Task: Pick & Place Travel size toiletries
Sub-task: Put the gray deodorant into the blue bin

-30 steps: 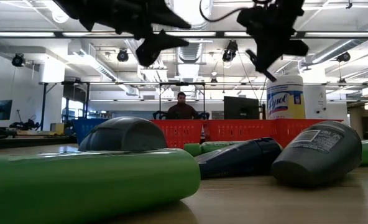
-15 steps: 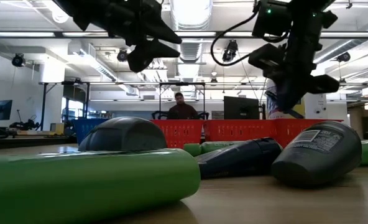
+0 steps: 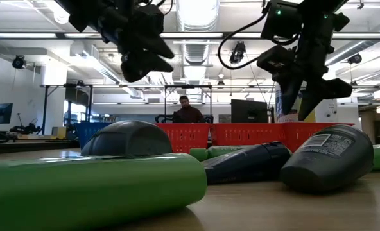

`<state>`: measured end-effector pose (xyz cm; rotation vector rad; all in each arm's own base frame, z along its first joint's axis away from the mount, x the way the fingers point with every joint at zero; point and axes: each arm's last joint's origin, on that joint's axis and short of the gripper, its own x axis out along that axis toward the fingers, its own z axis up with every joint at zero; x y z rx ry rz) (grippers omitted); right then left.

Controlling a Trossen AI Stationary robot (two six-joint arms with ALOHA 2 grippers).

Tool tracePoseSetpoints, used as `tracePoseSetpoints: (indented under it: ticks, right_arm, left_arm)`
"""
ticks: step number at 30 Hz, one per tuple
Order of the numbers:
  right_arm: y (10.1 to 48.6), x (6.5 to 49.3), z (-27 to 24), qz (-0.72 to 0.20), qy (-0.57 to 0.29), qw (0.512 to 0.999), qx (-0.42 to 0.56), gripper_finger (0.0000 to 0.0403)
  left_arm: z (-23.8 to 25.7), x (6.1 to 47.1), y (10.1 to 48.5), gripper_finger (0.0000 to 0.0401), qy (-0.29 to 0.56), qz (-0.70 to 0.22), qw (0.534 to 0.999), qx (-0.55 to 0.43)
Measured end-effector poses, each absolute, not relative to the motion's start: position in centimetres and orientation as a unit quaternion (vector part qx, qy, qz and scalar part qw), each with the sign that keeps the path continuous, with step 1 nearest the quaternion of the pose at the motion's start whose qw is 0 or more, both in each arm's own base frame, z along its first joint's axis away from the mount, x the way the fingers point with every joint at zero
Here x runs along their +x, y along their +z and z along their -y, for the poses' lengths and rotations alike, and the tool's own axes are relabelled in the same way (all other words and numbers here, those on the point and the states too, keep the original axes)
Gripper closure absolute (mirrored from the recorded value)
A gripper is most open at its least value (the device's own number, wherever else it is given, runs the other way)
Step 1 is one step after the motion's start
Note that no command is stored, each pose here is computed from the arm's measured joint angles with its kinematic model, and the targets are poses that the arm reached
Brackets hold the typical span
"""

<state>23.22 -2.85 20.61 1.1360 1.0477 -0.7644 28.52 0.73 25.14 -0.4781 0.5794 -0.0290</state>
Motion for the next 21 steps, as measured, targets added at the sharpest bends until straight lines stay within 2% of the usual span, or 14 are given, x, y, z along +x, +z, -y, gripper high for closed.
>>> tracePoseSetpoints:
  ticks: [4,7,14,18,21]
  right_arm:
    - [22.0,23.4,2.3,-0.44,-0.331,0.682,0.482,0.019]
    - [23.3,23.3,1.7,-0.43,-0.332,0.69,0.479,0.017]
    - [24.4,22.9,0.0,-0.449,-0.347,0.685,0.456,0.0132]
    - [24.3,22.9,-0.4,-0.454,-0.342,0.693,0.444,0.0116]
    - [24.3,22.8,-0.5,-0.461,-0.335,0.699,0.431,0.0107]
  left_arm:
    - [0.6,27.9,24.4,0.0253,-0.074,-0.338,0.912,-0.222]
    - [1.9,26.8,23.4,0.0258,-0.085,-0.414,0.882,-0.21]
    - [4.7,23.9,22.7,0.0262,-0.022,-0.564,0.797,-0.214]
    - [6.9,22.5,23.0,0.0262,0.044,-0.603,0.765,-0.22]
    - [8.4,21.3,22.9,0.0262,0.104,-0.621,0.73,-0.265]
